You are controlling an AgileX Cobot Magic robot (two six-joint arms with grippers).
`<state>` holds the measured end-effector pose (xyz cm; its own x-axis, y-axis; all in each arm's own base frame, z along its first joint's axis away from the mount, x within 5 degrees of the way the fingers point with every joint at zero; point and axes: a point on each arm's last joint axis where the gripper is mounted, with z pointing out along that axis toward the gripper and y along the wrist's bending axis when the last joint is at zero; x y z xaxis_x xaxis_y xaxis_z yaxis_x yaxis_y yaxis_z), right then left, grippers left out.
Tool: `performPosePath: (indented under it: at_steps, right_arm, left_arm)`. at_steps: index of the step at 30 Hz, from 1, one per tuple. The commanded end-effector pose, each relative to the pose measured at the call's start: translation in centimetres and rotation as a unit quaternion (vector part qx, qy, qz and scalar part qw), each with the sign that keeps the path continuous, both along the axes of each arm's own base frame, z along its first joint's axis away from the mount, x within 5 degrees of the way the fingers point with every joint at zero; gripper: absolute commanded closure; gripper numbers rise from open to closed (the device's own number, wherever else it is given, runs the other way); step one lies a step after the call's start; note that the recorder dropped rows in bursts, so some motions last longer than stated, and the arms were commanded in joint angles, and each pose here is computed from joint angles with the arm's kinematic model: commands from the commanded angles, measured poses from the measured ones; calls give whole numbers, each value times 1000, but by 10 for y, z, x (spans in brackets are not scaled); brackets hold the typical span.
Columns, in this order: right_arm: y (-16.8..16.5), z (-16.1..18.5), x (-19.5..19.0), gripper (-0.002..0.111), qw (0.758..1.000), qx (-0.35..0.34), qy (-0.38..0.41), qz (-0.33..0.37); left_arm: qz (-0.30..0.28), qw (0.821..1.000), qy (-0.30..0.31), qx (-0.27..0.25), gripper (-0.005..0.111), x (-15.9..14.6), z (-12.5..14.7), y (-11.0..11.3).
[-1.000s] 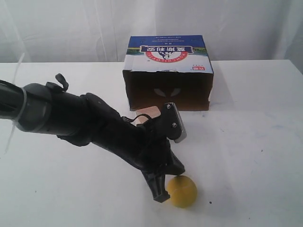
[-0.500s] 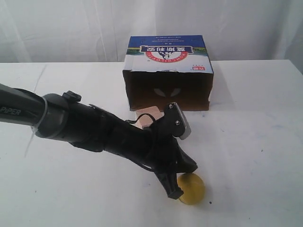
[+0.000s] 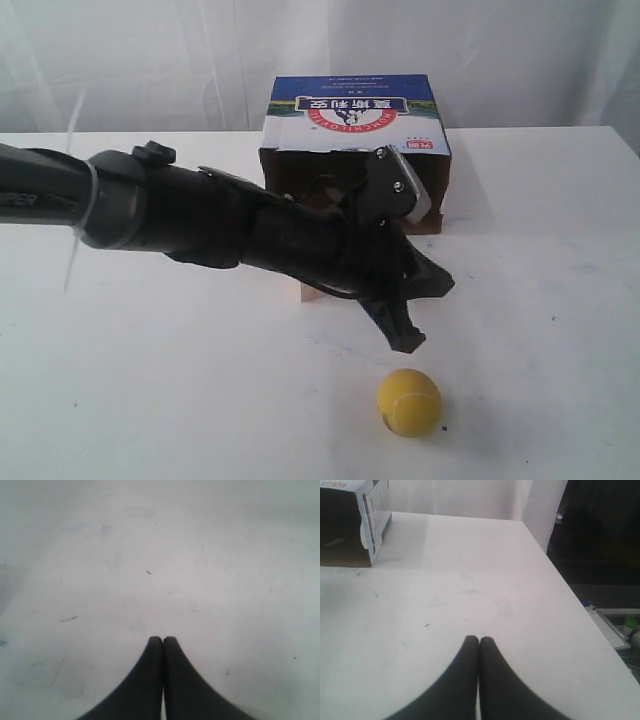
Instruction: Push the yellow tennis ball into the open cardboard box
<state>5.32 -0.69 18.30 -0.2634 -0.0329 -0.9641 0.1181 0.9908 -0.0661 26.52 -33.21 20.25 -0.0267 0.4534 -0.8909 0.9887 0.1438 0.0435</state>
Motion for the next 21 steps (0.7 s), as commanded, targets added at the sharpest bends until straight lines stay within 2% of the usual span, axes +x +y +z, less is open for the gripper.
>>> performPosePath:
  at_steps: [1,4,6,10,13,15,18,21]
  right_arm:
    - [0,-1,0,108,1000,4,-3,-3]
    - [0,-1,0,108,1000,4,-3,-3]
    - [0,-1,0,108,1000,4,-3,-3]
    - [0,-1,0,108,1000,4,-3,-3]
    - [0,-1,0,108,1000,4,-3,-3]
    - [0,-1,0,108,1000,4,-3,-3]
    - [0,-1,0,108,1000,4,-3,-3]
    - [0,-1,0,108,1000,4,-3,-3]
  left_arm:
    - [-41,996,68,34,107,-28,10,16]
    - [-125,983,112,78,107,-57,12,33]
    - [-160,974,120,103,107,-69,8,43]
    - [-127,977,113,131,107,-68,-11,51]
    - [-80,982,80,152,107,-57,-29,51]
    - [-69,983,63,158,107,-51,-40,49]
    - [-77,984,47,154,107,-46,-51,44]
    - [-80,986,56,136,107,-43,-56,37]
